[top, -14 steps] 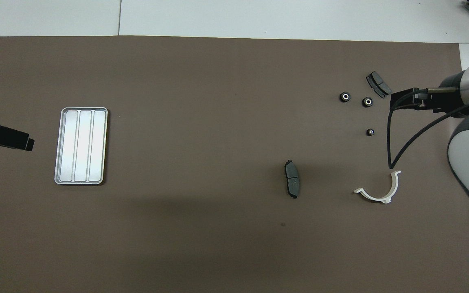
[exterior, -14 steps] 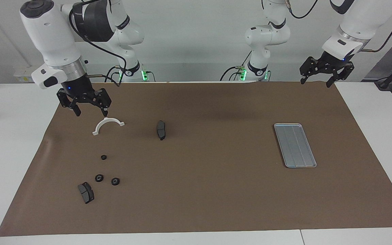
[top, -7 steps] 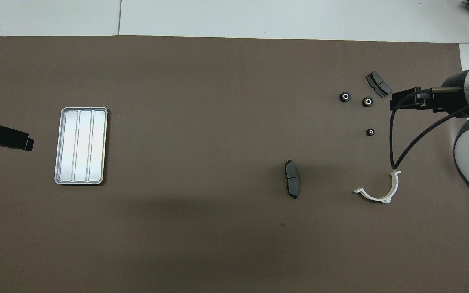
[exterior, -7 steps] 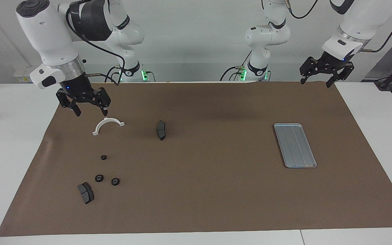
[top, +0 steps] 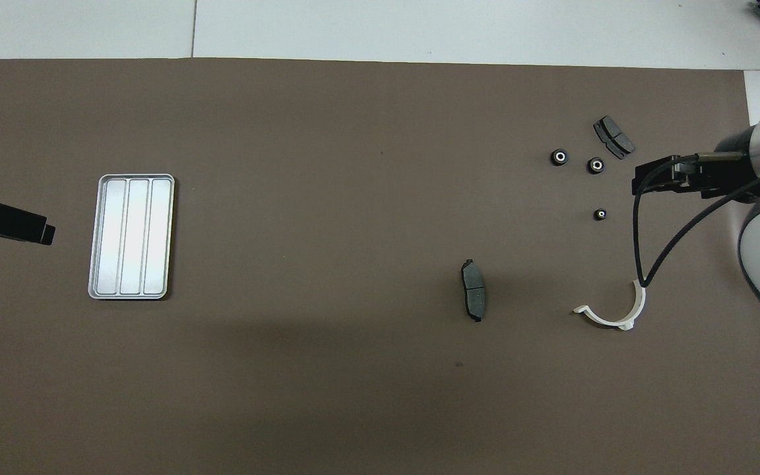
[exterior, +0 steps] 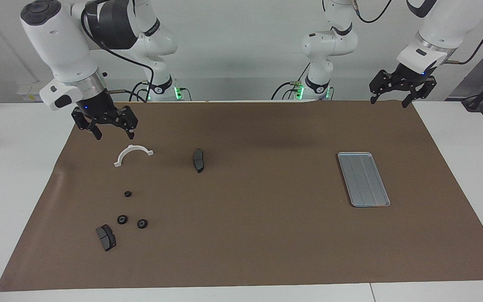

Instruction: Place bearing gear from tray to pile

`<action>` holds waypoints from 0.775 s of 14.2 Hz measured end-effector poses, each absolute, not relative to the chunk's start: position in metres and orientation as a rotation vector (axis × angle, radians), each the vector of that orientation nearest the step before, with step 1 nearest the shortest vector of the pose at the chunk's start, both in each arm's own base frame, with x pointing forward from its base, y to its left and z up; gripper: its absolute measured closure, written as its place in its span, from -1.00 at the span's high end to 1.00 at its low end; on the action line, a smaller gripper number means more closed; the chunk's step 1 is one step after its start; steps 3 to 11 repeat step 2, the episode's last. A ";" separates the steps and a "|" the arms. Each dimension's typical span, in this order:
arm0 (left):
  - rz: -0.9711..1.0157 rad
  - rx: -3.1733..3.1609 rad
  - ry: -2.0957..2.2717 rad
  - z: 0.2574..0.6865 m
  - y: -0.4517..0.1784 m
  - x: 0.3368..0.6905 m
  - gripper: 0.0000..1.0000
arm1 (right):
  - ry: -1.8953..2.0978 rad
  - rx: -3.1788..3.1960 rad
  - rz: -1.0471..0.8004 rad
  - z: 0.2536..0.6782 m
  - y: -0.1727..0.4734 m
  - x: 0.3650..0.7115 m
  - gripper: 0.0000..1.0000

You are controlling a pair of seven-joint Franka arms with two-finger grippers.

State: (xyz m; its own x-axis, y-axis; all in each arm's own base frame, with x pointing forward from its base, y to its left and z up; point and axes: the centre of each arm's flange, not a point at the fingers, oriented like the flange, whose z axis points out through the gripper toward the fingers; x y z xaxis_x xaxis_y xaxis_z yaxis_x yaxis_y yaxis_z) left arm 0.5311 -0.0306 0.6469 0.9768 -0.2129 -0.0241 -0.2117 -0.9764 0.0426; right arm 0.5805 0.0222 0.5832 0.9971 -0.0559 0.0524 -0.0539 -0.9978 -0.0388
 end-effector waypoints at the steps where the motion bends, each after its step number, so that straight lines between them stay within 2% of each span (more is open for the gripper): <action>1: -0.044 3.084 -0.331 0.647 -0.031 0.531 1.00 | 0.085 -3.103 -0.068 0.583 0.022 0.579 1.00; 11: -0.044 3.084 -0.331 0.647 -0.031 0.531 1.00 | 0.085 -3.103 -0.064 0.584 0.022 0.578 1.00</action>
